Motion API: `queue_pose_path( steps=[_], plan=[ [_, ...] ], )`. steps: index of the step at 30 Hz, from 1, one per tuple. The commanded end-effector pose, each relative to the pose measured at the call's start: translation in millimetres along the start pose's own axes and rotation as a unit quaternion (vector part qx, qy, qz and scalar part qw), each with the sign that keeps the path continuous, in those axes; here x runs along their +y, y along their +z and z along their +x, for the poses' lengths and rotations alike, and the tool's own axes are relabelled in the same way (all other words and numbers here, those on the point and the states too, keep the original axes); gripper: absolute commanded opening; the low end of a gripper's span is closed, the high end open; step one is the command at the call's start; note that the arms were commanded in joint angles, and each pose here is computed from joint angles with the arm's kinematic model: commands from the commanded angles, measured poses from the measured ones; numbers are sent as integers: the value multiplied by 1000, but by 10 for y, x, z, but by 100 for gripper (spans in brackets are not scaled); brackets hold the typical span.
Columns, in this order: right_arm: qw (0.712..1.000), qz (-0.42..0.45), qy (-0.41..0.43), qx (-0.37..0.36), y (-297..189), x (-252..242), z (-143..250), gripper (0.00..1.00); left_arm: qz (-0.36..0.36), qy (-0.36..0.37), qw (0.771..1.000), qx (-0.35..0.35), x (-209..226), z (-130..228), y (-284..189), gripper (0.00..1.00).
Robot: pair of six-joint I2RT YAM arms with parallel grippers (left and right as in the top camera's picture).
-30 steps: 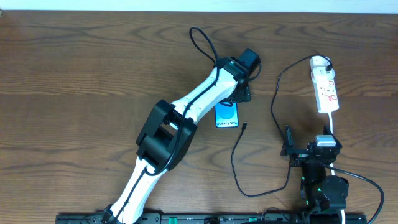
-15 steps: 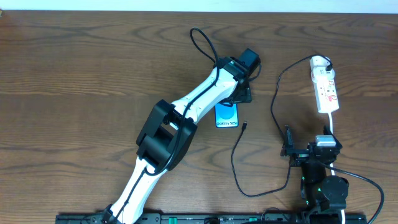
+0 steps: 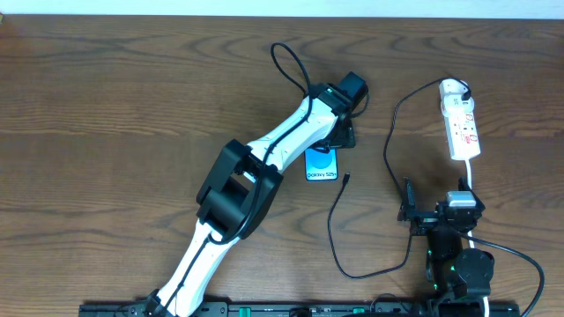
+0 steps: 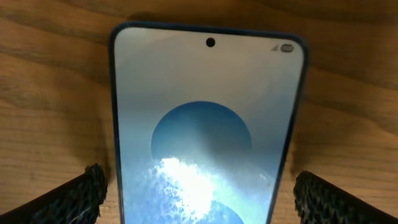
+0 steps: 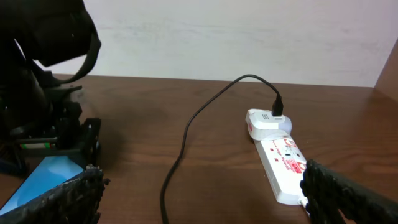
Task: Plug charger to phone and switch on socket
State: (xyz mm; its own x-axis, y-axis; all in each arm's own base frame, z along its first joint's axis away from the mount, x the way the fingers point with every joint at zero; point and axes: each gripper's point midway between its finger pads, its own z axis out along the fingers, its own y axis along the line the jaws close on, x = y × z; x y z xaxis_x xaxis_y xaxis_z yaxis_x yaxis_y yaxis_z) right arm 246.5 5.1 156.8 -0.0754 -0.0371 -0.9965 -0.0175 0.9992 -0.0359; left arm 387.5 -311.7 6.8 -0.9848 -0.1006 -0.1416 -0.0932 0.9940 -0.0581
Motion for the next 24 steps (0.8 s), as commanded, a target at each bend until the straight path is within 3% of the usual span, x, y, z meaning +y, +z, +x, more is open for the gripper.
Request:
queue_pose_path(
  steps=[1, 16, 24],
  plan=[
    [1000, 7, -3, 1, -1, -29, 9, 99, -18, 9, 1000, 14, 70, 62, 178, 98],
    [1000, 7, -3, 1, -1, -29, 9, 99, -28, 29, 999, 25, 106, 111, 321, 99],
    [1000, 7, -3, 1, -1, -29, 9, 99, -28, 29, 999, 25, 106, 111, 321, 93]
  ],
)
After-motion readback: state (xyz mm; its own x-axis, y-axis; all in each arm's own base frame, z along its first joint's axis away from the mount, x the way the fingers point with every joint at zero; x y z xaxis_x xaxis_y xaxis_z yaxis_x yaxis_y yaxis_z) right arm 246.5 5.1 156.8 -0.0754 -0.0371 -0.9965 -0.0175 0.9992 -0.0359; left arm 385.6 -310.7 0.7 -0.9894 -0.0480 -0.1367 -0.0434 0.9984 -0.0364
